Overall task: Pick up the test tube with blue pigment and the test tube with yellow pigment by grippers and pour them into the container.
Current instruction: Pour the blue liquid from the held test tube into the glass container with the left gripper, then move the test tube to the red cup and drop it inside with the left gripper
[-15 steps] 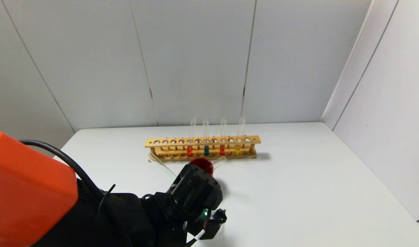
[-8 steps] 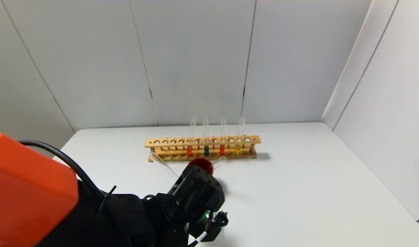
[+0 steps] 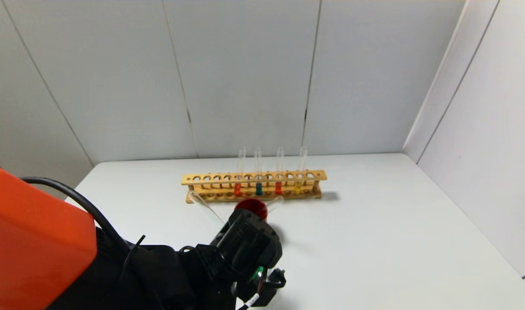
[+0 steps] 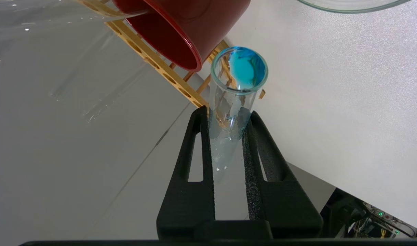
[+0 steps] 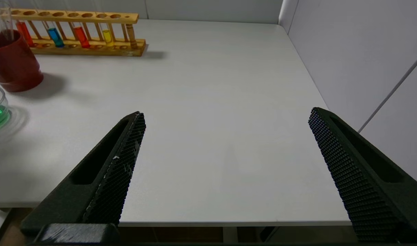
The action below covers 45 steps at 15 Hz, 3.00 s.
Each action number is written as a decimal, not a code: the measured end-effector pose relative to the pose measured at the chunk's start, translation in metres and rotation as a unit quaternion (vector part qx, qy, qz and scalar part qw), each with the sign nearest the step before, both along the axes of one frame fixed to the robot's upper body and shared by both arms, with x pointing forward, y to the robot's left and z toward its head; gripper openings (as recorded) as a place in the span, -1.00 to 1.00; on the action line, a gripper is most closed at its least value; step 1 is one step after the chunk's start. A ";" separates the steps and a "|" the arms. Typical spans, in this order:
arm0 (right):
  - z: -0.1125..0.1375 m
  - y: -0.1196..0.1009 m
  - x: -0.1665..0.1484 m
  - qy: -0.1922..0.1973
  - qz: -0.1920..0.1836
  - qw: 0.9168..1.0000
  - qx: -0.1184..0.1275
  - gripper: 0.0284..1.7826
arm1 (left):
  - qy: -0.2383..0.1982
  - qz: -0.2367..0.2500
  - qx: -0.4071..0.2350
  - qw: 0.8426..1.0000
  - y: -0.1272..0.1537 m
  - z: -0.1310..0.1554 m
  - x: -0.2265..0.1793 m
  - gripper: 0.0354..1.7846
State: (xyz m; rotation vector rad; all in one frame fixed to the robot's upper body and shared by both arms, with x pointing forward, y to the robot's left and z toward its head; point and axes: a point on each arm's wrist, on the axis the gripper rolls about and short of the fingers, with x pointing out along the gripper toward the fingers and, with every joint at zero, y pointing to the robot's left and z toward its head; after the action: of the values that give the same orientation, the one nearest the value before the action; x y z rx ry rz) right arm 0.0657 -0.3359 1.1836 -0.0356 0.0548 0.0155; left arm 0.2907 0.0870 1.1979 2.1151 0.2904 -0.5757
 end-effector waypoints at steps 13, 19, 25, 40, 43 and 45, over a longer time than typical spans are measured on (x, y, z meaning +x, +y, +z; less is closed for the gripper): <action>0.000 0.000 0.000 0.000 0.000 1.000 0.000 0.95 | -0.012 -0.001 0.028 1.000 -0.005 -0.003 -0.006 -0.69; 0.000 0.000 0.000 0.000 0.000 1.000 0.000 0.95 | -0.013 -0.004 0.028 1.000 -0.006 -0.003 -0.007 -0.69; 0.000 0.000 0.000 0.000 0.000 1.000 0.000 0.95 | -0.055 -0.025 -0.044 0.997 -0.016 0.024 -0.025 -0.69; 0.000 0.000 0.000 0.000 0.000 1.000 0.000 0.95 | -0.048 0.228 -0.489 0.841 0.027 0.039 -0.019 -0.69; 0.000 0.000 0.000 0.000 0.000 1.000 0.000 0.95 | -0.027 0.235 -0.639 0.732 0.012 0.059 -0.009 -0.69; 0.000 0.000 0.000 0.000 0.000 1.000 0.000 0.95 | -0.031 0.240 -0.697 0.675 0.010 0.071 -0.002 -0.69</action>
State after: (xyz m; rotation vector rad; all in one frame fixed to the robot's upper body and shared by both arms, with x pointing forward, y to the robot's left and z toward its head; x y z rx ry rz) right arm 0.0657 -0.3359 1.1836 -0.0356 0.0548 0.0159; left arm 0.2889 0.0969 1.2691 0.4935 0.2193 -0.2131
